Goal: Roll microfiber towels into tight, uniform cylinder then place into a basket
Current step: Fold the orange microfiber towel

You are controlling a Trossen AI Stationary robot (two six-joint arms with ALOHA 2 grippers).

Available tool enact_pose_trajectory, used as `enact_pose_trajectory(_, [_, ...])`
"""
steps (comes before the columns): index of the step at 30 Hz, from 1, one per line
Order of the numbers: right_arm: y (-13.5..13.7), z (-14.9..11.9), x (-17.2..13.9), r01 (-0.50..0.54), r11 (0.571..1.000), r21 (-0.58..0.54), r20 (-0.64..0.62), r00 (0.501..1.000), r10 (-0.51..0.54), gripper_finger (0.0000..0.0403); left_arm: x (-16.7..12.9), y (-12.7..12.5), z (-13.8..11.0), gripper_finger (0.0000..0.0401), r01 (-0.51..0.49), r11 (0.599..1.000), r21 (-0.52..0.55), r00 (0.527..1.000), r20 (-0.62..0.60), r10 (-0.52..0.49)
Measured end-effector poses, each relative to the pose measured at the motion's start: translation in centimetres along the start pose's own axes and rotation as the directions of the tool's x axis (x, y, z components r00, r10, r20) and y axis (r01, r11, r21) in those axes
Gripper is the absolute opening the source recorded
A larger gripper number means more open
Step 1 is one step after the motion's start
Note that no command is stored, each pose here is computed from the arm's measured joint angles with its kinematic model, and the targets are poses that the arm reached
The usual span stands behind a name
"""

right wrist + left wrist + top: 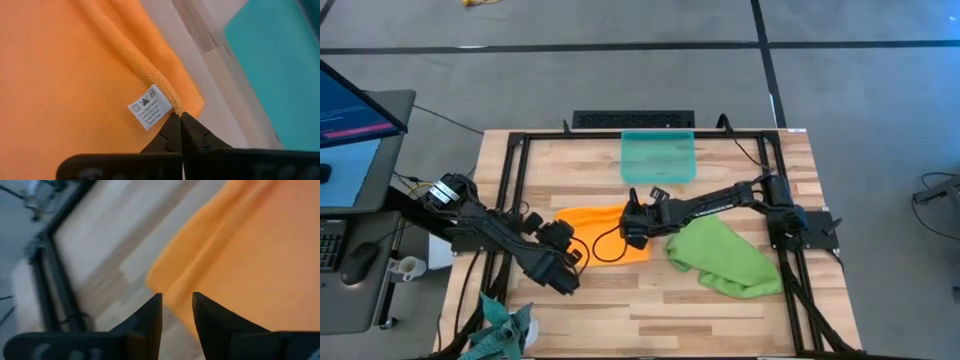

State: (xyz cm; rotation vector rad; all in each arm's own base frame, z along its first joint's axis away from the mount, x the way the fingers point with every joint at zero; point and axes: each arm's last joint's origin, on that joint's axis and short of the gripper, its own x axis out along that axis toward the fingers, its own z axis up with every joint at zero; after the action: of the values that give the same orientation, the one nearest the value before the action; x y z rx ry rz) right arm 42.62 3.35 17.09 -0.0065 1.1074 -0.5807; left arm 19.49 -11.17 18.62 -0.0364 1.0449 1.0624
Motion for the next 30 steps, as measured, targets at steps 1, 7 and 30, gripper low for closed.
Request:
enact_pose_trajectory(1, [-0.1,0.1,0.1,0.002,1.000,0.011,-0.002,1.000,-0.002,0.0006,0.0,0.2,0.0,0.0107,-0.021,1.000,-0.003,1.000,-0.003,0.021])
enact_pose_trajectory(7, [-0.4,0.1,0.3,-0.048,0.999,0.006,-0.030,0.998,0.049,0.0016,0.0,0.3,-0.1,0.0118,-0.027,0.999,-0.026,1.000,-0.011,0.027])
enact_pose_trajectory(30, [-2.3,-1.2,-1.1,0.043,0.988,-0.145,-0.237,0.968,-0.077,0.0195,-0.5,-3.1,0.4,0.0112,0.271,0.961,0.049,0.962,0.017,-0.272])
